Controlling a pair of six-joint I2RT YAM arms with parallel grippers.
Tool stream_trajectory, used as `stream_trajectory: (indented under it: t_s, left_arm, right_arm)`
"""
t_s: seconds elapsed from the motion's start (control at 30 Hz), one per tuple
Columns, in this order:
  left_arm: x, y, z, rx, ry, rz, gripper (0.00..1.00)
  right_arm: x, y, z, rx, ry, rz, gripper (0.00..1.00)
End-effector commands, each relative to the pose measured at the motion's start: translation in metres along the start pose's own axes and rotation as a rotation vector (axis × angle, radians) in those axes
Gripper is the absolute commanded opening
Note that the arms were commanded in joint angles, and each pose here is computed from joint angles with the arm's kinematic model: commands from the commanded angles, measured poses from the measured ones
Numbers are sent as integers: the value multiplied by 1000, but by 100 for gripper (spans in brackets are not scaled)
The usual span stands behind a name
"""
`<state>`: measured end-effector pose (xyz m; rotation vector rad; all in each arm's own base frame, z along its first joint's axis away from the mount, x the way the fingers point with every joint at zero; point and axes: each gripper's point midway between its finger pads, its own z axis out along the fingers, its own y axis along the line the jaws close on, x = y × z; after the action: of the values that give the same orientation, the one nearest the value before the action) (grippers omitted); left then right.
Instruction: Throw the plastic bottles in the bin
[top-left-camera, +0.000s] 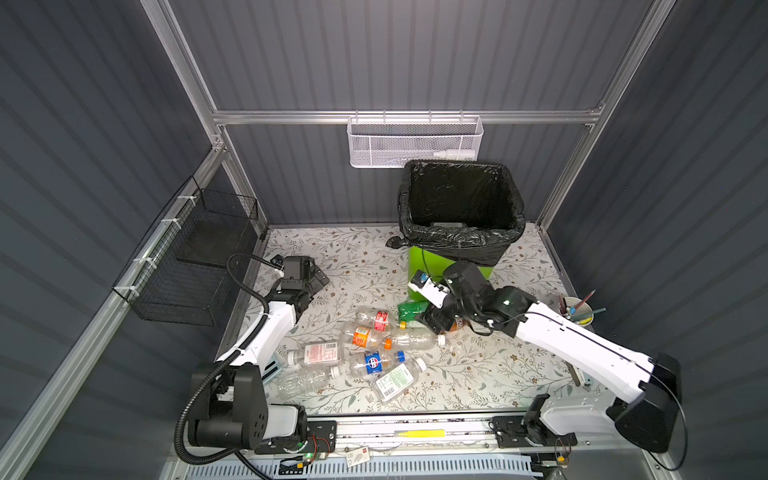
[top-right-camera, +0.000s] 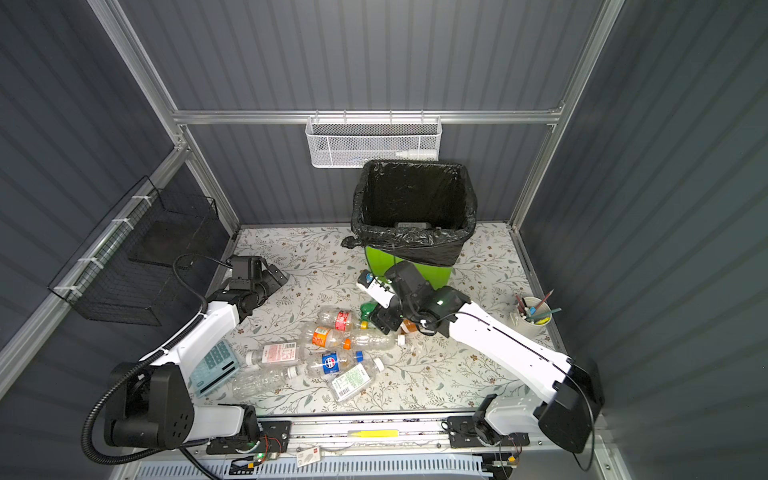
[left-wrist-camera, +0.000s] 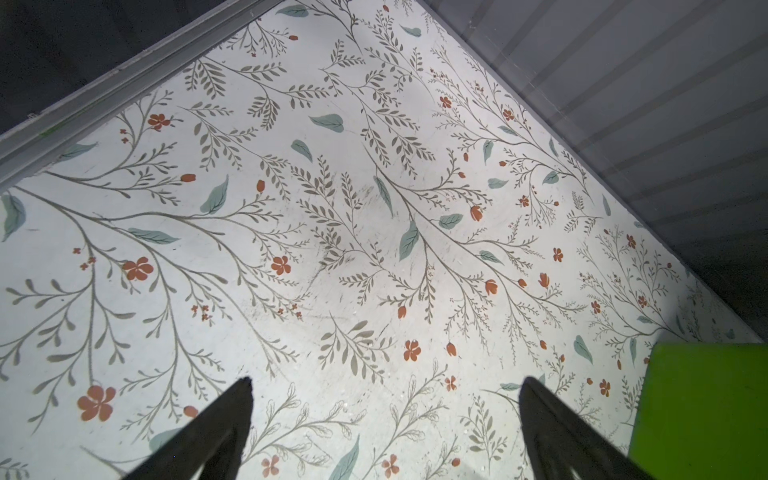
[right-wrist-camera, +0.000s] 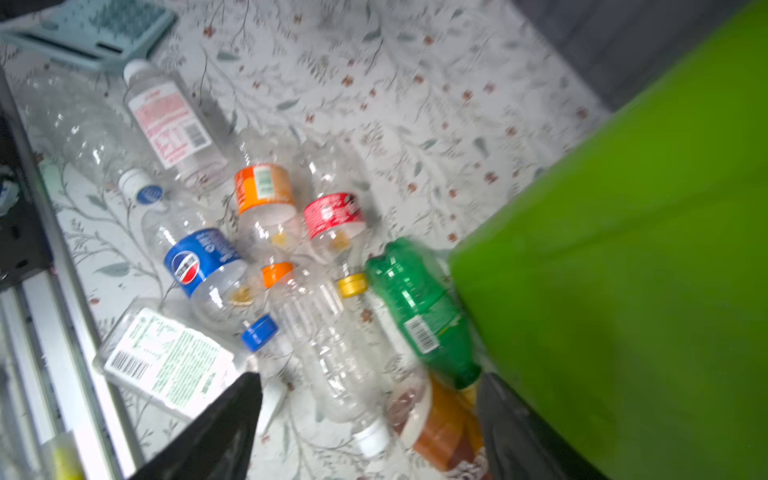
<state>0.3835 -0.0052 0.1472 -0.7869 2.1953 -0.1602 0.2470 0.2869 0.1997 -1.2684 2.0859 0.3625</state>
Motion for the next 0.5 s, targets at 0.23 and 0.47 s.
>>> stream_trajectory:
  t_s: [0.23,0.47]
  left_arm:
    - [2,4,-3,6,11,13,100]
    - [5,6,-2,0,15,17,100]
  right_arm:
    - [58,40,63,-146,268,-92,89]
    - [78,41,85,-140,354,-130,88]
